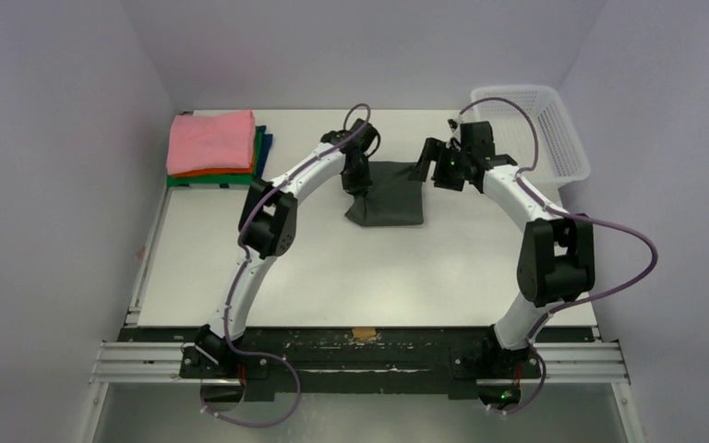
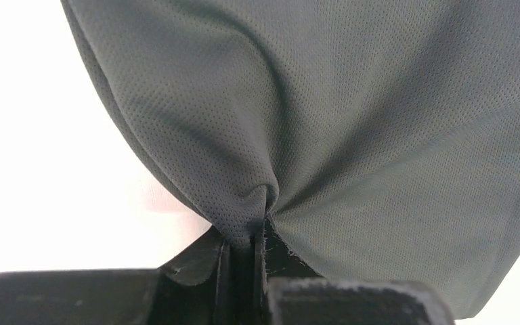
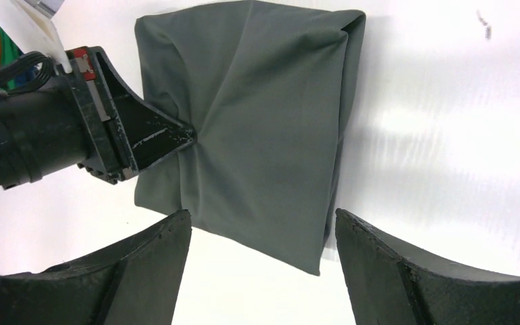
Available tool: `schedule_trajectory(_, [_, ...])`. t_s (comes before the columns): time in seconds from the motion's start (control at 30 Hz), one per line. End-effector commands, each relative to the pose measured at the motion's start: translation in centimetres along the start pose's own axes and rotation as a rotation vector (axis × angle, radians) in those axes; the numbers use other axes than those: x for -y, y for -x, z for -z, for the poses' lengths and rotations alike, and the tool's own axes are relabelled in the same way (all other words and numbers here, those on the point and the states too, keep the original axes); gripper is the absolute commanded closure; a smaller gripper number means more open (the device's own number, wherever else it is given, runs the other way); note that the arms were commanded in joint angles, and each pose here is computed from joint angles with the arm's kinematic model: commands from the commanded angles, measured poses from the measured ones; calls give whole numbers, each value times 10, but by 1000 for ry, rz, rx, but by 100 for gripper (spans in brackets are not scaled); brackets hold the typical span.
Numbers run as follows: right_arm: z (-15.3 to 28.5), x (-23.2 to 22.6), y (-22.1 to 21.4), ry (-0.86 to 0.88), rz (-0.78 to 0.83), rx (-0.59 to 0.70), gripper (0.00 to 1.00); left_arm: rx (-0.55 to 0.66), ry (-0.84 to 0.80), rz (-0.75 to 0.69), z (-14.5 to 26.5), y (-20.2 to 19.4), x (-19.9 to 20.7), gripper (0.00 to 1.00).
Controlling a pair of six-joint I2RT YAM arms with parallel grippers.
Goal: Fold and stack the t-shirts
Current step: Put the neatly folded tshirt into the corner of the board with the left arm
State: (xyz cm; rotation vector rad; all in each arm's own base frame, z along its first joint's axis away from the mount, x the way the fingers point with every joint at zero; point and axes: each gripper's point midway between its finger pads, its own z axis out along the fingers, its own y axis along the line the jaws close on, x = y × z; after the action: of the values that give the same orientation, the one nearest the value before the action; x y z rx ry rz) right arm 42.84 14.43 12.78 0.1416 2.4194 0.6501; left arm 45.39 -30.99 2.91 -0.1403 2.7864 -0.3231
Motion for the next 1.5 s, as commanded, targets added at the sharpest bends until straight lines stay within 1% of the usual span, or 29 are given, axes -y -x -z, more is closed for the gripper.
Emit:
schedule_trajectory(0.0, [24, 4, 15, -49, 44, 85, 23, 62, 46, -14, -1, 19, -10, 100])
schedule_trajectory(0.07, [30, 5, 19, -62, 55, 105, 23, 40, 26, -33, 0, 21, -12, 100])
schedule_trajectory(0.13, [36, 5, 23, -74, 64, 124, 23, 40, 50, -62, 3, 22, -23, 100])
schedule_trajectory(0.27, [40, 8, 25, -91, 69, 142, 23, 125, 128, -178, 35, 45, -49, 100])
schedule_trajectory(0.37, [41, 11, 27, -112, 68, 156, 22, 208, 200, -318, 62, 68, -68, 100])
schedule_trajectory(0.43, [43, 20, 29, -165, 45, 176, 18, 253, 263, -417, 79, 83, -84, 100])
schedule_trajectory(0.57, [53, 28, 36, -223, 12, 233, 13, 303, 328, -482, 107, 110, -115, 100])
schedule_trajectory(0.67, [62, 28, 42, -233, 2, 279, 10, 331, 333, -468, 129, 130, -138, 100])
schedule_trajectory(0.77, [72, 35, 48, -280, -11, 335, 5, 357, 340, -503, 152, 145, -156, 100])
schedule_trajectory(0.87, [80, 36, 53, -292, -12, 372, 4, 387, 335, -528, 174, 157, -163, 100])
schedule_trajectory(0.9, [82, 35, 55, -288, -11, 382, 4, 389, 310, -527, 181, 158, -162, 100])
schedule_trajectory(0.97, [83, 34, 55, -287, -7, 383, 3, 379, 262, -518, 194, 159, -159, 100])
schedule_trajectory(1.1, [81, 34, 54, -285, -5, 370, 3, 413, 231, -493, 224, 167, -165, 100])
schedule_trajectory(1.33, [82, 31, 54, -276, -6, 364, 3, 493, 190, -413, 261, 186, -191, 100])
schedule_trajectory(1.47, [84, 33, 55, -287, -7, 370, 3, 539, 156, -342, 276, 198, -207, 100])
